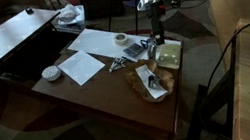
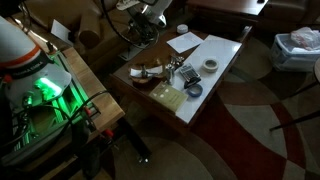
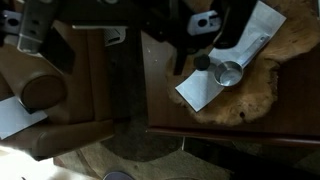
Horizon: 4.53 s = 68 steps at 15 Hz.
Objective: Pick up the silver object from the brown bowl and put it in the blue masking tape
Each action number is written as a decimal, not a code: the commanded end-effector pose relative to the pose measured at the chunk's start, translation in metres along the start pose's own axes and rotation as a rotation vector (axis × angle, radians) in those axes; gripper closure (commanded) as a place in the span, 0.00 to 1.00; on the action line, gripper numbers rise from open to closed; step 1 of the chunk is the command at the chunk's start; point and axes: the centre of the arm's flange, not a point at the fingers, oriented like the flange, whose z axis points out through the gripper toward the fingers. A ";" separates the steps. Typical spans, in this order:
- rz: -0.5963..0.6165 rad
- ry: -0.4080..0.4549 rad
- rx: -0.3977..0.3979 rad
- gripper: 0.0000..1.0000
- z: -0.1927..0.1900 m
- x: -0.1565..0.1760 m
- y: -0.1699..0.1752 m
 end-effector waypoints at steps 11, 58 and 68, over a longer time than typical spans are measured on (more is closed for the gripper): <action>0.371 -0.033 -0.130 0.00 0.069 0.077 0.031; 0.105 -0.102 -0.275 0.00 0.154 0.122 0.040; 0.223 -0.098 -0.393 0.00 0.161 0.123 0.036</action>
